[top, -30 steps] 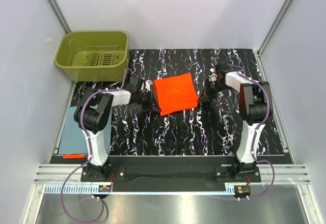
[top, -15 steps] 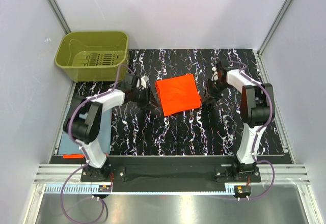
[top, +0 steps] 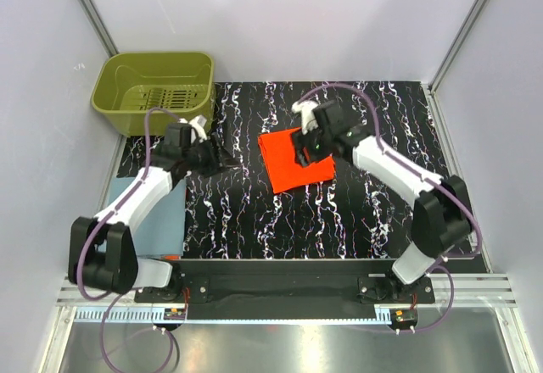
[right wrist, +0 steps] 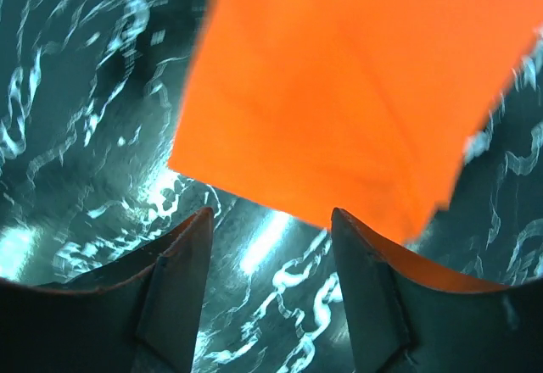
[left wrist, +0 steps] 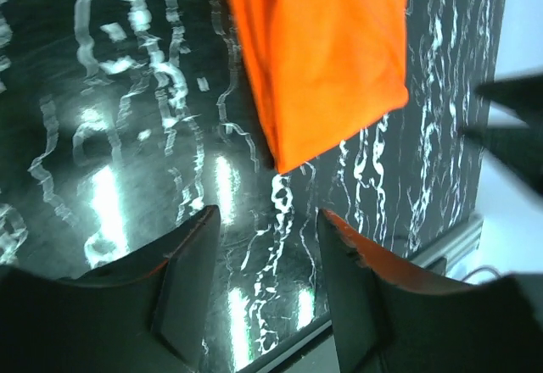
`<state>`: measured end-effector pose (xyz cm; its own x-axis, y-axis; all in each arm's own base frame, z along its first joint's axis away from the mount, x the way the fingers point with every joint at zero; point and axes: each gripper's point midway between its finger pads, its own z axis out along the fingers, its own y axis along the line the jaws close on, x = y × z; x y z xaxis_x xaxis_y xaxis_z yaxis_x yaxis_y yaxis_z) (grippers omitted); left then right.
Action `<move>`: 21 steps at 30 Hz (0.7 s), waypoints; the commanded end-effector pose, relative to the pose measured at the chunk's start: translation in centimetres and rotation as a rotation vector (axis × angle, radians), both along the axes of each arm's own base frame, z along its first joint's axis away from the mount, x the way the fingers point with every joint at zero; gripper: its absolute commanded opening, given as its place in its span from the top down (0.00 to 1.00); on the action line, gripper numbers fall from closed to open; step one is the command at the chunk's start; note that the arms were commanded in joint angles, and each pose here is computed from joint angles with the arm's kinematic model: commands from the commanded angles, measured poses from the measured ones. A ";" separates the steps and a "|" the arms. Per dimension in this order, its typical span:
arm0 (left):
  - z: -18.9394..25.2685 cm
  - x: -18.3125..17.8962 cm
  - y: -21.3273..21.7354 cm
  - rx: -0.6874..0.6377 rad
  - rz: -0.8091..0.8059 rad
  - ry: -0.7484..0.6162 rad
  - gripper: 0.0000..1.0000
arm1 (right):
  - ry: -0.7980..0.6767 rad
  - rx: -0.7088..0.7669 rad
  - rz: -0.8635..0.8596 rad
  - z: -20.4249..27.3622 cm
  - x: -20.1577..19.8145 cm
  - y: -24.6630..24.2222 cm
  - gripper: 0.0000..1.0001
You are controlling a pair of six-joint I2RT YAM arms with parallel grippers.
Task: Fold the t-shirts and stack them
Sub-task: Neatly place the folded tshirt to the corner
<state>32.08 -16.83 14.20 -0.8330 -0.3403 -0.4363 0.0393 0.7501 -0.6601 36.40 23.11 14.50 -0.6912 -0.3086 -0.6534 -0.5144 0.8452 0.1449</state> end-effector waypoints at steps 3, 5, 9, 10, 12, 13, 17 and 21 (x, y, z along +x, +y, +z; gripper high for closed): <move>1.6 -0.7 2.3 -0.049 0.149 -0.016 0.46 | -0.495 -0.213 0.569 0.3 -3.2 4.6 0.32; 2.5 -1.2 2.9 -0.063 0.189 -0.042 0.46 | -0.674 -0.259 0.765 0.6 -5.6 6.5 0.21; 2.7 -2.9 3.7 -0.094 0.265 -0.051 0.41 | -0.778 -0.380 0.941 -2.7 -7.2 5.4 0.20; 2.7 -3.1 3.9 -0.100 0.284 -0.053 0.38 | -0.775 -0.410 0.967 -3.5 -7.3 5.4 0.20; 2.8 -3.8 4.1 -0.115 0.300 -0.060 0.35 | -0.804 -0.467 1.004 -4.4 -7.4 5.5 0.21; 3.0 -4.0 4.1 -0.124 0.306 -0.067 0.33 | -0.797 -0.480 1.023 -5.2 -7.4 5.6 0.21; 2.6 -4.6 4.3 -0.161 0.351 -0.032 0.30 | -0.831 -0.555 1.040 -6.7 -6.4 5.8 0.26; 2.5 -4.8 4.5 -0.208 0.414 0.002 0.22 | -0.871 -0.566 1.017 -7.7 -5.8 6.5 0.32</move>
<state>26.82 -12.76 15.82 -0.6648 -0.6582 -0.3534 -0.1975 0.6111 -0.7665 28.91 28.04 5.35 0.4559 -0.7899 -0.4101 -0.7588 -0.1042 -0.6429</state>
